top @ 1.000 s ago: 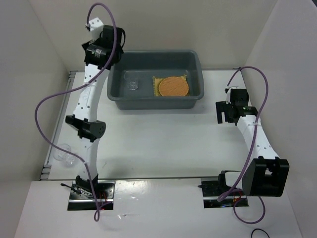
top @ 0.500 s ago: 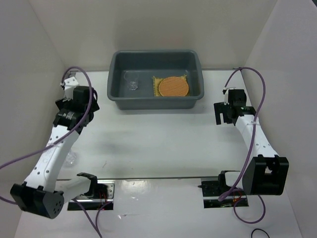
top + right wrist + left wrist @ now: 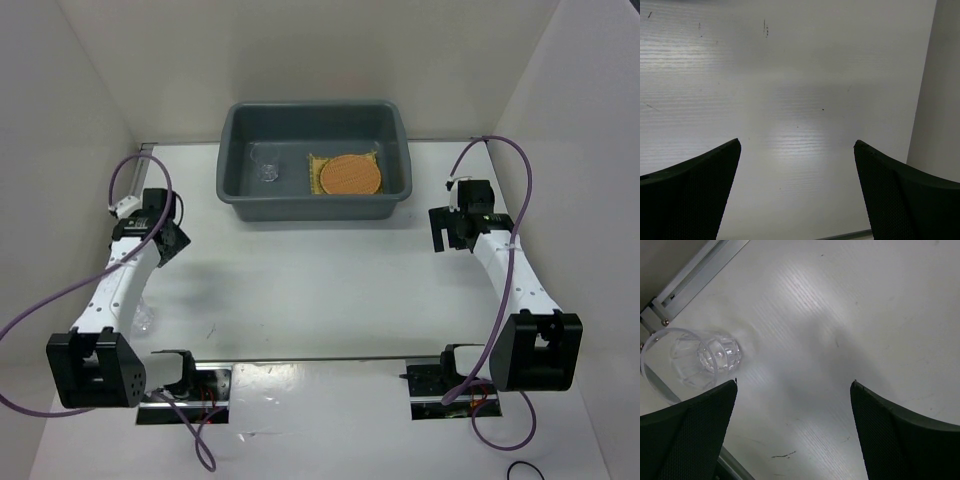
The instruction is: Place the mixed dishes into the plastic bin
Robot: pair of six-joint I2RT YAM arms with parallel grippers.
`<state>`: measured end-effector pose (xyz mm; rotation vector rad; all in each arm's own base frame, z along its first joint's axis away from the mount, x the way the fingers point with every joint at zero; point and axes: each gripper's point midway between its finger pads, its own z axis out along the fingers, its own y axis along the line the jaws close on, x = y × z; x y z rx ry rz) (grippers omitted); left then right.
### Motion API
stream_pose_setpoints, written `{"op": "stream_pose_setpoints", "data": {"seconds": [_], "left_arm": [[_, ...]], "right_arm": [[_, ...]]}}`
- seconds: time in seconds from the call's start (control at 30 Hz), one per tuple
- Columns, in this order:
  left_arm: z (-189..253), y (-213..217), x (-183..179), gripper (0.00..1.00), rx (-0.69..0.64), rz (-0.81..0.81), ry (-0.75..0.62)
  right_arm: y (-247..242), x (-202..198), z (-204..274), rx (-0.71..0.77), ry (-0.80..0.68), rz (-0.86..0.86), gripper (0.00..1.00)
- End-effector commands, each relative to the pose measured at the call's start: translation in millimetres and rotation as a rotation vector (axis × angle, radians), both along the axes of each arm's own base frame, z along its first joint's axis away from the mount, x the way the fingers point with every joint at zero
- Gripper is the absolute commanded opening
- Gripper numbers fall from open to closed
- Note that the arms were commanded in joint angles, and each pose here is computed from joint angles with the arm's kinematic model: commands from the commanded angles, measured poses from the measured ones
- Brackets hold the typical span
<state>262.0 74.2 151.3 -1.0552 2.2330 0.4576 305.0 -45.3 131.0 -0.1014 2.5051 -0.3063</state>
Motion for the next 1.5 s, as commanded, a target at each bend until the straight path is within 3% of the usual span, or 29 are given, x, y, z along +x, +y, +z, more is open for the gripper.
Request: {"op": "stream_pose_setpoints", "data": {"seconds": [0.0,0.17,0.33,0.43,0.83,0.97,1.0,1.07,1.13,1.17,1.2,1.27,1.33,1.43,1.47], "left_arm": [[-11.4,6.8,-4.0,1.00,-0.079,0.086,-0.019],[-32.0,41.3,-18.9,1.00,-0.099,0.218,0.058],[-52.6,49.3,-26.5,1.00,-0.237,0.334,0.039],[-65.9,40.2,-31.2,1.00,-0.310,0.359,0.041],[-86.3,45.6,-35.7,1.00,-0.337,0.390,0.094],[-92.6,51.1,-38.7,0.93,-0.360,0.422,0.092],[-95.3,52.1,-39.7,0.90,-0.370,0.422,0.088],[-97.2,54.2,-38.5,0.65,-0.382,0.431,0.082],[-97.2,56.7,-40.4,0.32,-0.380,0.431,0.085],[-97.2,56.8,-40.8,0.08,-0.377,0.422,0.090],[-91.0,57.5,-36.5,0.00,-0.377,0.402,0.071],[-71.9,60.6,-21.0,0.00,-0.376,0.378,-0.010],[-22.5,70.3,7.6,0.00,-0.351,0.317,-0.141],[21.5,61.8,50.5,0.00,-0.423,0.230,-0.246],[58.7,56.6,78.7,0.00,-0.471,0.149,-0.349]], "right_arm": [[2.5,8.4,6.2,0.000,-0.045,0.006,0.98],[2.5,7.9,11.5,-0.001,-0.063,0.006,0.98],[2.5,8.2,8.9,-0.001,-0.054,0.006,0.98],[2.5,8.4,6.2,0.000,-0.045,0.006,0.98],[1.0,8.4,3.7,-0.008,-0.036,0.000,0.98],[0.9,8.4,3.7,-0.008,-0.036,0.000,0.98],[0.9,8.4,3.7,-0.008,-0.036,0.000,0.98],[-0.9,8.1,4.1,-0.016,-0.035,-0.006,0.98],[-2.4,7.8,4.4,-0.023,-0.035,-0.012,0.98],[-2.4,7.8,4.4,-0.023,-0.035,-0.012,0.98],[-2.4,7.8,4.4,-0.023,-0.035,-0.012,0.98],[-2.1,7.8,4.3,-0.018,-0.037,-0.019,0.98],[-2.1,9.8,5.4,-0.018,-0.046,-0.019,0.98],[-2.1,10.0,1.8,-0.018,-0.034,-0.019,0.98],[-2.1,10.3,-1.8,-0.018,-0.022,-0.019,0.98]]}}
